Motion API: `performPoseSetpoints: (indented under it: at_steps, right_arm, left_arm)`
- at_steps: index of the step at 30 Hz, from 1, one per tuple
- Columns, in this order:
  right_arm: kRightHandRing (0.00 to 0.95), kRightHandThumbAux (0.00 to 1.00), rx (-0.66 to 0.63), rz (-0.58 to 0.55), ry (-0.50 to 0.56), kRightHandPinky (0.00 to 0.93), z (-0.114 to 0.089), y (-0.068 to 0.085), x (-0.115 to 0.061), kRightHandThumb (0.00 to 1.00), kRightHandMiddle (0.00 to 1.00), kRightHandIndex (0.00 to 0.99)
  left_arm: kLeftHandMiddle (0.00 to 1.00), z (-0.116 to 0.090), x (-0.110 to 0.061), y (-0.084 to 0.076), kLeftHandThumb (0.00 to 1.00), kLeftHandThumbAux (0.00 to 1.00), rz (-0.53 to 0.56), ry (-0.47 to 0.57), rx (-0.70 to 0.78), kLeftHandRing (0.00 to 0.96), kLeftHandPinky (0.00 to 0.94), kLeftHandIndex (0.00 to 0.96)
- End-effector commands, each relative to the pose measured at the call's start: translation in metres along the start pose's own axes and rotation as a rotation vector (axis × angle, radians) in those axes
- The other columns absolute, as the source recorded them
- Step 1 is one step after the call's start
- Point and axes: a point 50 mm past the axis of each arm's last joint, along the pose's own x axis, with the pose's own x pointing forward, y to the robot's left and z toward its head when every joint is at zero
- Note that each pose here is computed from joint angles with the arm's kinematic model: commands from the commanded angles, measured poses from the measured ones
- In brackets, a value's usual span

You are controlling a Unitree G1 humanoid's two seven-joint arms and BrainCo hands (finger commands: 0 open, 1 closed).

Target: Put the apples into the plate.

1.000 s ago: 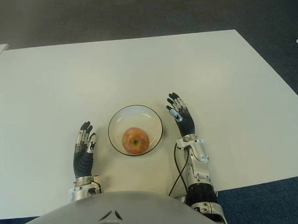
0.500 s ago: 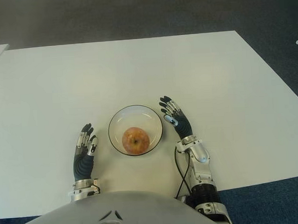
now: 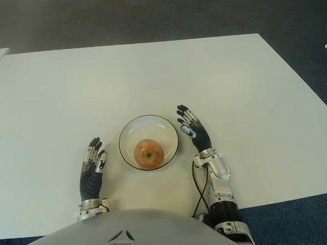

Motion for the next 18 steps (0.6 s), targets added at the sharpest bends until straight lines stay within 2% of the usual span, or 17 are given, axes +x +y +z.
performPoseSetpoints:
  at_steps: [1, 18]
  right_arm:
    - [0.031, 0.436, 0.041, -0.047, 0.186, 0.03, -0.0336, 0.0032, -0.0315, 0.092, 0.062, 0.0]
    - [0.001, 0.477, 0.052, -0.092, 0.166, 0.006, -0.0278, 0.0105, -0.0356, 0.083, 0.022, 0.0]
  left_arm:
    - [0.0, -0.003, -0.0025, -0.0005, 0.031, 0.429, -0.022, 0.029, 0.014, 0.0, 0.0, 0.0]
    - [0.0, -0.0023, -0.0017, 0.0003, 0.038, 0.431, -0.013, 0.026, 0.006, 0.0, 0.0, 0.0]
